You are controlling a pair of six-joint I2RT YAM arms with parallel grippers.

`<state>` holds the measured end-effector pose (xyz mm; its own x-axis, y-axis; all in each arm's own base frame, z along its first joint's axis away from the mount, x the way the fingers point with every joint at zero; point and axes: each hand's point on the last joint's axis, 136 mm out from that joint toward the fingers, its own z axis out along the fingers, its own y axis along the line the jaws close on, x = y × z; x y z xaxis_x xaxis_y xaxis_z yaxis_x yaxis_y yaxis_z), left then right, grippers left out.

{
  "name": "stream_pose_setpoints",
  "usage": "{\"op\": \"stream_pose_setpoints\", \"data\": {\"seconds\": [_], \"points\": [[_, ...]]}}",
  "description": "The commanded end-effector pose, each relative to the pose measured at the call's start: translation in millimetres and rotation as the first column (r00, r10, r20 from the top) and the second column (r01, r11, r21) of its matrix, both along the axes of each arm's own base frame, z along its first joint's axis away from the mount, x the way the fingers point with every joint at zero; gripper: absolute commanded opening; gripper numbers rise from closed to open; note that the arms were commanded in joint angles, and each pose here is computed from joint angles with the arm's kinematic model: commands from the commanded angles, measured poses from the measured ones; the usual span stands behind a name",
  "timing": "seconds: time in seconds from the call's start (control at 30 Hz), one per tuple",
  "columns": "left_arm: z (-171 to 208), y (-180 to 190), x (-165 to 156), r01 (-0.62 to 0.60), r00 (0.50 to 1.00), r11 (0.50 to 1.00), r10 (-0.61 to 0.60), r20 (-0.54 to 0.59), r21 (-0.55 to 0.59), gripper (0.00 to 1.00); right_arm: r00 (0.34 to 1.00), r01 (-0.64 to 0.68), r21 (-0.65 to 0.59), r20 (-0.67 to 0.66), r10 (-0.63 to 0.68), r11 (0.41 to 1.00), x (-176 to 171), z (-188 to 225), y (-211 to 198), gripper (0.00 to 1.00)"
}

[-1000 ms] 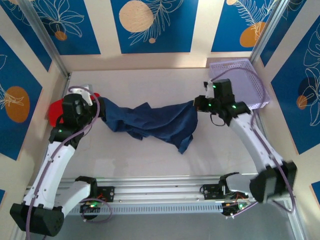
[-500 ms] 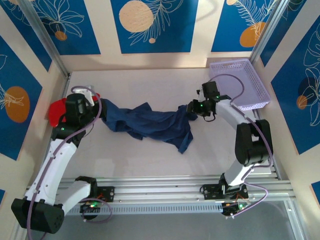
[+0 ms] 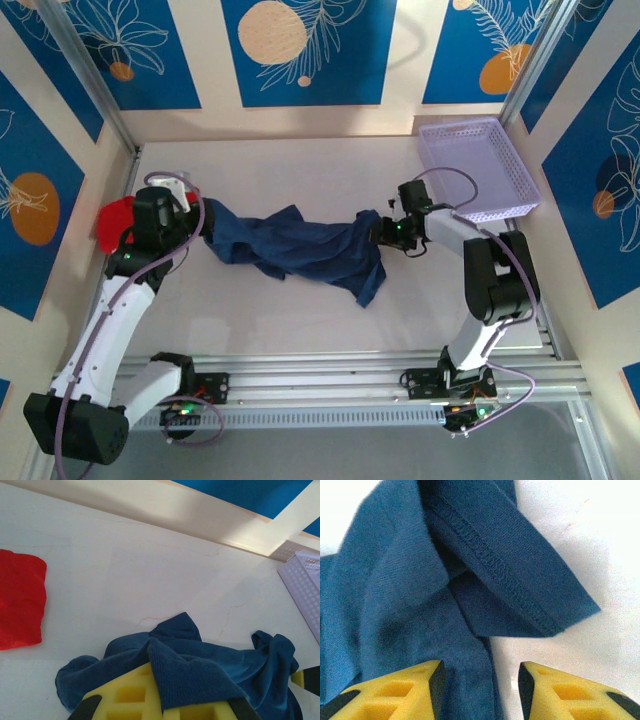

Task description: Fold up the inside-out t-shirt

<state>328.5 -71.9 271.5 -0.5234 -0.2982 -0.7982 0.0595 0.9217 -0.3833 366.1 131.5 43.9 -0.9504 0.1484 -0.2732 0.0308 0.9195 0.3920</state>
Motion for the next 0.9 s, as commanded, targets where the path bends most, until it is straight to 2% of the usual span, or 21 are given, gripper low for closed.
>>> {"op": "stream_pose_setpoints", "data": {"seconds": [0.0,0.33,0.43,0.87], "points": [[7,0,0,0.010,0.999,1.000,-0.009,0.032,-0.015,0.00,1.000,-0.017,0.035,0.011,0.017,0.999,11,2,14,0.46],[7,1,0,0.006,0.999,1.000,-0.005,0.036,-0.006,0.00,0.999,-0.045,0.044,0.000,0.045,0.998,16,-7,25,0.46],[7,1,0,0.005,0.999,1.000,-0.005,0.036,-0.004,0.00,0.999,-0.049,0.046,0.005,0.048,0.998,19,-7,28,0.44],[6,2,0,0.003,0.999,1.000,-0.003,0.032,-0.001,0.00,0.998,-0.045,0.046,0.043,0.043,0.998,11,14,25,0.07]]}}
